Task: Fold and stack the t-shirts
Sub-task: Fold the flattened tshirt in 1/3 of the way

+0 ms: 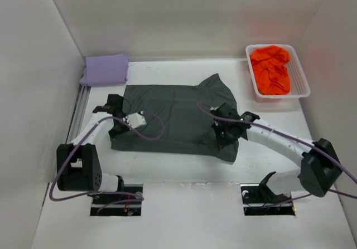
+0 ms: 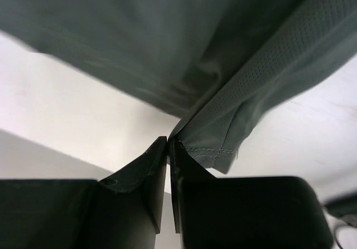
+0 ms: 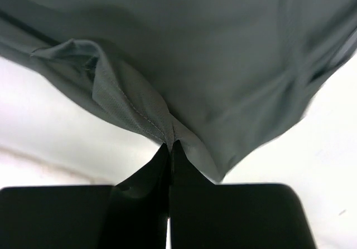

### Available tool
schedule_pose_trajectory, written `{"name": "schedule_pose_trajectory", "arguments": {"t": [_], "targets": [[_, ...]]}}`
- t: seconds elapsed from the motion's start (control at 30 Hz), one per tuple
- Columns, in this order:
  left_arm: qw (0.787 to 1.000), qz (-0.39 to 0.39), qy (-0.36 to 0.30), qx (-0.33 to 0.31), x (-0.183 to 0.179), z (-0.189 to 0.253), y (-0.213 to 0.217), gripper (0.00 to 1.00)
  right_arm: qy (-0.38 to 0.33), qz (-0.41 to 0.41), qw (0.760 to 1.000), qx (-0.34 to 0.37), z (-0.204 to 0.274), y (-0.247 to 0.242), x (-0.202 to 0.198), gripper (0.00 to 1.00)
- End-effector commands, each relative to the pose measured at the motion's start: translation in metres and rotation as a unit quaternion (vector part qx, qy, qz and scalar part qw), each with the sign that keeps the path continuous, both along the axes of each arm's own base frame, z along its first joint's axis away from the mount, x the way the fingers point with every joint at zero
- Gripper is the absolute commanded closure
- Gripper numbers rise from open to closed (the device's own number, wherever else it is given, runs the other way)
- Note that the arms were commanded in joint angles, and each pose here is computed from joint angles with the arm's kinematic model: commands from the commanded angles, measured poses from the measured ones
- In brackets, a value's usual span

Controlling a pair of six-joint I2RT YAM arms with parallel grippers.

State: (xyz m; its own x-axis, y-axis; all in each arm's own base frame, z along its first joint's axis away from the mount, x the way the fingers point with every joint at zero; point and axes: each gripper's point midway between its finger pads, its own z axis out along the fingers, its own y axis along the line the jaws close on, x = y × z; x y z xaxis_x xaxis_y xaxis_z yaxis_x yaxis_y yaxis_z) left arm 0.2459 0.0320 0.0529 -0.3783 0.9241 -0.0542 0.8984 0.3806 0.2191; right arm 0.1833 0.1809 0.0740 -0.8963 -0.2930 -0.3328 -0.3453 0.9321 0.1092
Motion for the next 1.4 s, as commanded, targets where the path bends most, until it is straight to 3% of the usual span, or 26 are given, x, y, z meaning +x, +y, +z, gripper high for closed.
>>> {"name": "schedule_pose_trajectory", "arguments": {"t": [0.0,0.13,0.73,0.8,0.87,1.03,1.13,1.27,1.37], "targets": [[0.997,0.007,-0.072,-0.029,0.051,0.022,-0.005,0.93,-0.073,0.035,0.997,0.001,0.02,0.009,0.056,1.0],[0.996,0.02,-0.084,-0.027,0.088,0.017,-0.005,0.92,-0.088,0.048,0.995,-0.026,0.013,0.007,0.108,1.0],[0.989,0.042,-0.139,-0.028,0.146,0.016,-0.009,0.92,-0.101,0.037,0.991,-0.074,-0.002,-0.013,0.163,0.99],[0.99,0.039,-0.134,-0.026,0.147,0.012,-0.011,0.91,-0.1,0.034,0.992,-0.073,-0.003,-0.015,0.164,0.94],[0.99,0.04,-0.135,-0.026,0.149,0.01,-0.011,0.86,-0.1,0.029,0.992,-0.072,-0.003,-0.017,0.167,0.82],[0.981,0.073,-0.182,-0.009,0.168,0.024,0.003,0.62,-0.126,-0.021,0.99,-0.056,0.014,-0.029,0.182,0.57],[0.97,0.085,-0.227,-0.001,0.169,0.059,0.016,0.51,-0.155,-0.11,0.981,-0.025,0.044,-0.05,0.183,0.51],[0.966,0.045,-0.254,-0.006,0.132,0.089,0.012,0.44,-0.164,-0.214,0.962,0.051,0.061,-0.068,0.149,0.47],[0.977,0.004,-0.211,0.001,0.087,0.065,0.001,0.39,-0.129,-0.241,0.958,0.085,0.044,-0.063,0.109,0.43]]}}
